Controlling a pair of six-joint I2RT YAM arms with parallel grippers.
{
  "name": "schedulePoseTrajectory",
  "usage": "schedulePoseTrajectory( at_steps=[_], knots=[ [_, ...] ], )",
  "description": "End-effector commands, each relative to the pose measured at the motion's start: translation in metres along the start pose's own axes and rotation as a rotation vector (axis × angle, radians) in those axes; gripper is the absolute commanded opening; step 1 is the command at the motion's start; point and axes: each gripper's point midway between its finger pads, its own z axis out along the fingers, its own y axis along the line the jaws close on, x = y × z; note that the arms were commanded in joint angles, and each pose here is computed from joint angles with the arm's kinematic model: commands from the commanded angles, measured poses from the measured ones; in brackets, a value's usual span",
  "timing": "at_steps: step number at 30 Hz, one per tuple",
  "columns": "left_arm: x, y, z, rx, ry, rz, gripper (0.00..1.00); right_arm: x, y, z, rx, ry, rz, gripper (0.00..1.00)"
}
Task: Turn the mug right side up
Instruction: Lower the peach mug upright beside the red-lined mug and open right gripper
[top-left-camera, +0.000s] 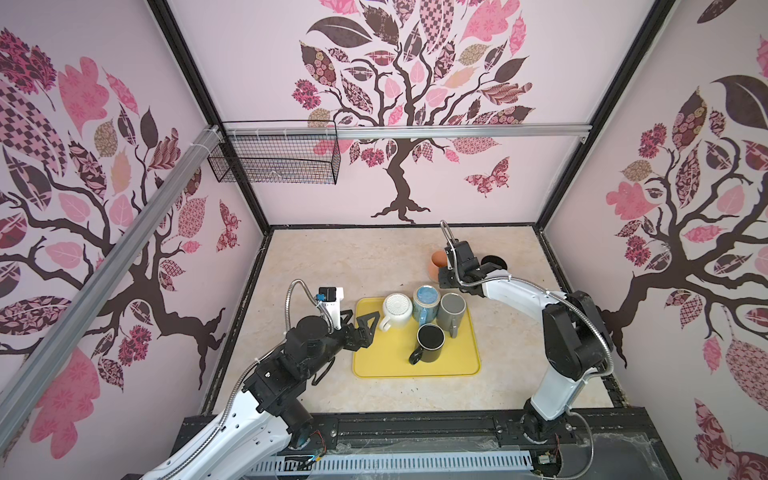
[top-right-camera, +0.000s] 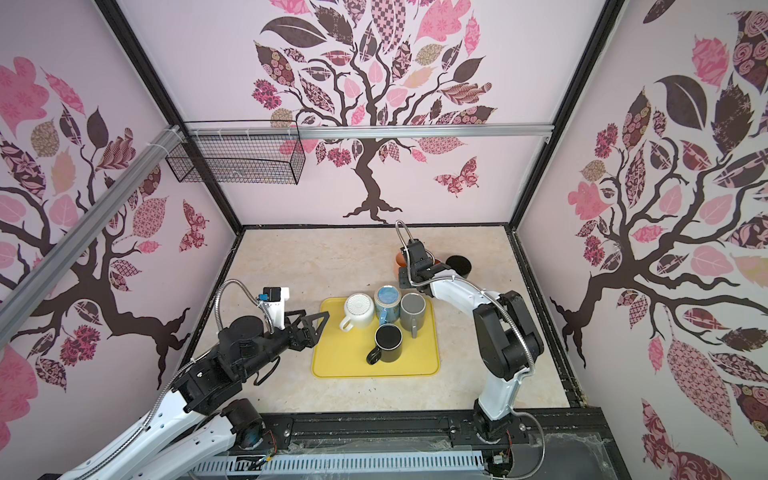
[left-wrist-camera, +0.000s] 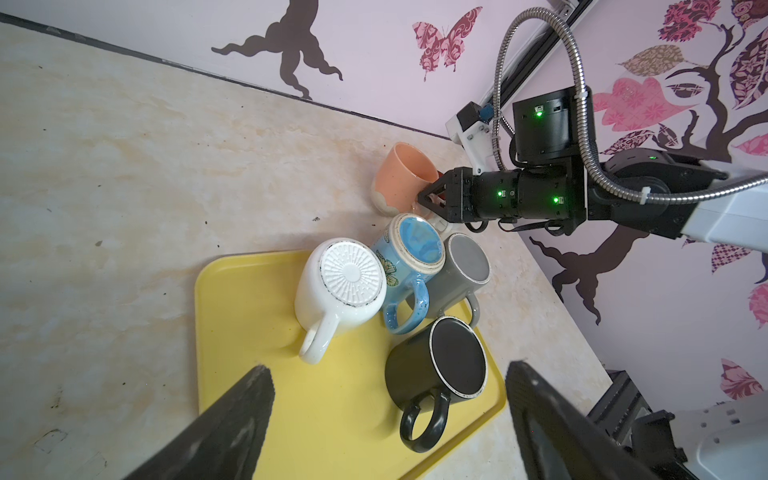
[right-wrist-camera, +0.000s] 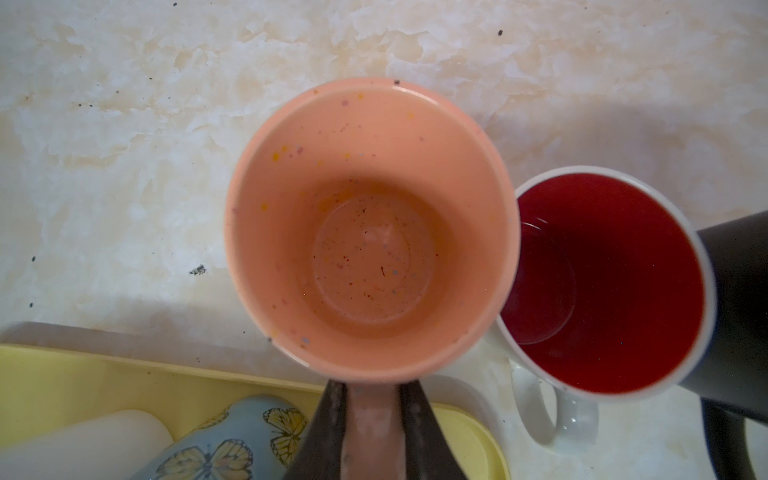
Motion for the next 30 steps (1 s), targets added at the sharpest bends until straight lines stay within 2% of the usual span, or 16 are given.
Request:
schedulePoseTrajectory(
  at_steps=[1,12,13,18,20,26,30],
  knots=[
    [-0.01,-0.005,-0.003,0.015,-0.029,-0.003,0.9,-0.026,-0.001,0.001,0.013,-0.104,0.023,0.0],
    [-0.006,0.0,-0.005,0.006,-0.03,-0.018,0.91,-0.013,-0.003,0.004,0.019,-0.074,0.039,0.01],
    [-0.006,0.0,-0.006,0.006,-0.032,-0.021,0.91,-0.014,-0.003,0.004,0.017,-0.074,0.042,0.02],
    [-0.003,0.002,-0.006,0.003,-0.029,-0.029,0.91,-0.013,-0.003,0.003,0.014,-0.069,0.05,0.23],
    [-0.003,0.003,-0.007,0.001,-0.031,-0.029,0.91,-0.014,-0.003,0.001,0.015,-0.071,0.056,0.28],
    [0.001,0.008,-0.004,-0.019,-0.025,-0.024,0.91,-0.018,-0.002,-0.011,-0.001,-0.079,0.074,0.36],
    [0.004,0.011,-0.001,-0.032,-0.022,-0.019,0.91,-0.029,-0.002,-0.035,-0.016,-0.122,0.087,0.38]
  ],
)
